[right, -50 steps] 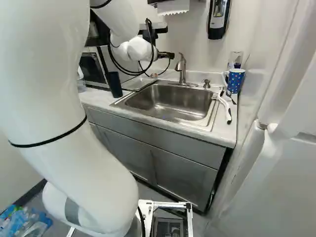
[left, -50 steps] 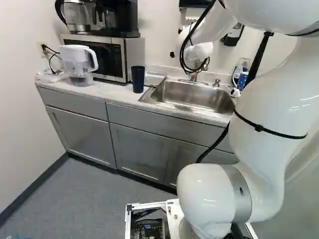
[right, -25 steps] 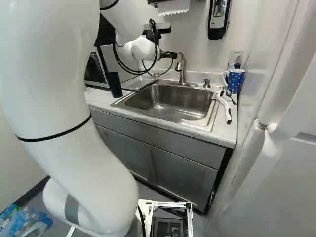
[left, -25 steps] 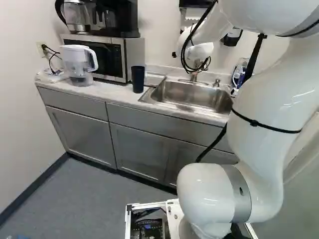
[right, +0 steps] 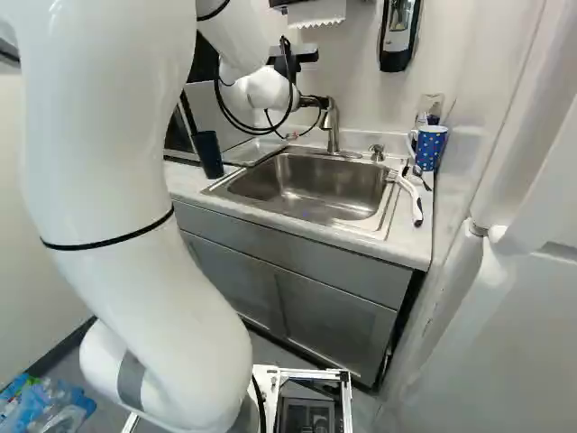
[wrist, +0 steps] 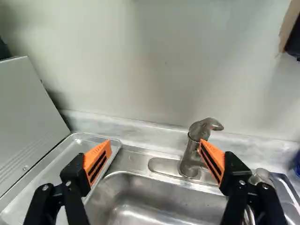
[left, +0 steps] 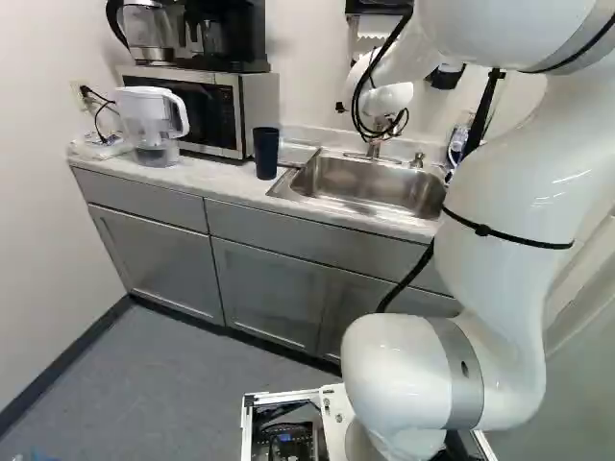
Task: Rinse the cup and place it in the tray
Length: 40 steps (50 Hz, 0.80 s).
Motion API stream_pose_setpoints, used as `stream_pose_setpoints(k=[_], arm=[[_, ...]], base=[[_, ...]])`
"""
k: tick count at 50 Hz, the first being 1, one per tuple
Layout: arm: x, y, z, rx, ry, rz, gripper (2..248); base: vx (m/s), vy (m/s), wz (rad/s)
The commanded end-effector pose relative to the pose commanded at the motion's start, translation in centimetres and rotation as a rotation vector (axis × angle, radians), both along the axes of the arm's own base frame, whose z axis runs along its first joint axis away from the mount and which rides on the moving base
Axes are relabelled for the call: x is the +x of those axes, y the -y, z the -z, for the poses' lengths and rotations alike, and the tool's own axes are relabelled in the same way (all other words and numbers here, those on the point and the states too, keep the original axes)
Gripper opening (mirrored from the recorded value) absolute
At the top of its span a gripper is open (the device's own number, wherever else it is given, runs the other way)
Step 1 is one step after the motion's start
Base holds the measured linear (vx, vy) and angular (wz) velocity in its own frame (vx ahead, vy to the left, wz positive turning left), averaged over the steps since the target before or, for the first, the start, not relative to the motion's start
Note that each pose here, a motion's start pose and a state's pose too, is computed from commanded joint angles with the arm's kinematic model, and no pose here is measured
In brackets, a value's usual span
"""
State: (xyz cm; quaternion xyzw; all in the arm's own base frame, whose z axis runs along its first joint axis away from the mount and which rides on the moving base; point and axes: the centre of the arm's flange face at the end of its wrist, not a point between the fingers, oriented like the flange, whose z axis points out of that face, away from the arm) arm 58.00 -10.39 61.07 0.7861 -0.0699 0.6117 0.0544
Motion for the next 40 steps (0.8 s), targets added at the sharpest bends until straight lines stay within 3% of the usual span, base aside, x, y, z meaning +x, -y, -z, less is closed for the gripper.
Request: stream_pose_setpoints(k=[40], arm=[[1.5,1.2,0.1,-0.001,0.007,0.015,247]], base=[[0.0,0.0,0.0]])
